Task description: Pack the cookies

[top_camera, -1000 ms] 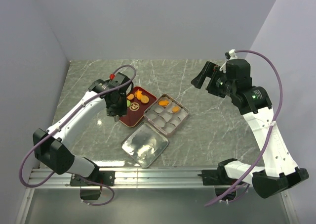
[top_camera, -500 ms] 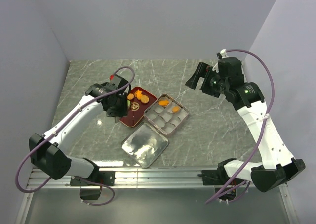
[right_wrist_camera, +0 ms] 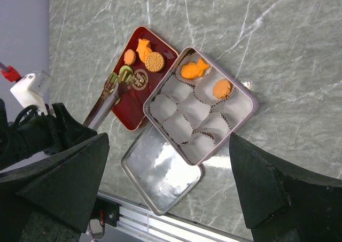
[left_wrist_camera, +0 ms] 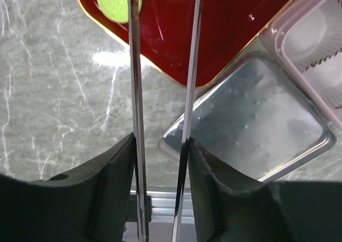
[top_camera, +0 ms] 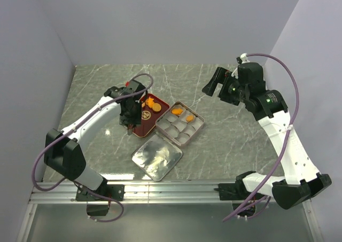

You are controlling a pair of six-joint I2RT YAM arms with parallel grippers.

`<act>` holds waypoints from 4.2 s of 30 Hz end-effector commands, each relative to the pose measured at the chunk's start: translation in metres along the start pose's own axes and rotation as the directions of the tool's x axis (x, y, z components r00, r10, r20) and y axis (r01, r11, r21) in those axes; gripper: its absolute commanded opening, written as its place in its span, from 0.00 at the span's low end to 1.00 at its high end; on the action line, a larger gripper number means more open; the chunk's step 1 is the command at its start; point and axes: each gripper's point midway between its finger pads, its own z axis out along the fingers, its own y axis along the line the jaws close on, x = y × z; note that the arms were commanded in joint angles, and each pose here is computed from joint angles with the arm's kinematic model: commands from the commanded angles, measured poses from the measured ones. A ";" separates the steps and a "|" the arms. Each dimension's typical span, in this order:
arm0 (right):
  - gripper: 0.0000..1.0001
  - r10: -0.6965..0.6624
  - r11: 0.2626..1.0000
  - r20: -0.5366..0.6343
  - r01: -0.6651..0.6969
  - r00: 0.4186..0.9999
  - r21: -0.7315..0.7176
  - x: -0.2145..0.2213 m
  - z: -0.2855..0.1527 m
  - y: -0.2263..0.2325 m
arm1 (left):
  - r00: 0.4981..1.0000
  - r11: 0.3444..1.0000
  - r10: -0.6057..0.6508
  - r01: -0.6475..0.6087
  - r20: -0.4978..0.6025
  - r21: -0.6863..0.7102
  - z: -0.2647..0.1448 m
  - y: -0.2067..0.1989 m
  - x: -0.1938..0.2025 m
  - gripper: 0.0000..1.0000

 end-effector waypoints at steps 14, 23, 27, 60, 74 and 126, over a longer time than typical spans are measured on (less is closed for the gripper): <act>1.00 -0.031 0.999 0.079 0.033 0.996 -0.023 -0.021 -0.012 0.011 | 0.998 1.000 0.005 -0.007 0.070 0.022 -0.016 -0.011 -0.037 0.34; 1.00 -0.024 0.999 0.083 0.027 0.996 -0.038 -0.021 -0.014 0.013 | 0.986 0.999 -0.018 0.009 0.169 0.052 -0.068 -0.015 -0.068 0.33; 1.00 -0.023 0.998 0.077 0.027 0.997 -0.050 -0.019 -0.014 0.015 | 0.978 0.995 -0.004 -0.016 0.210 0.094 -0.088 -0.026 -0.070 0.33; 1.00 -0.058 0.998 0.126 0.058 0.990 0.008 -0.007 -0.045 -0.008 | 0.923 0.839 0.327 -0.383 0.206 0.387 -0.111 -0.235 0.002 0.31; 1.00 -0.051 0.999 0.109 0.053 0.993 -0.011 -0.001 -0.044 -0.006 | 0.937 0.870 0.305 -0.347 0.170 0.350 -0.090 -0.234 0.009 0.31; 0.98 0.097 0.976 -0.003 -0.095 0.995 0.198 0.007 -0.009 -0.063 | 0.982 0.993 0.067 -0.084 0.178 0.088 -0.042 -0.065 -0.056 0.48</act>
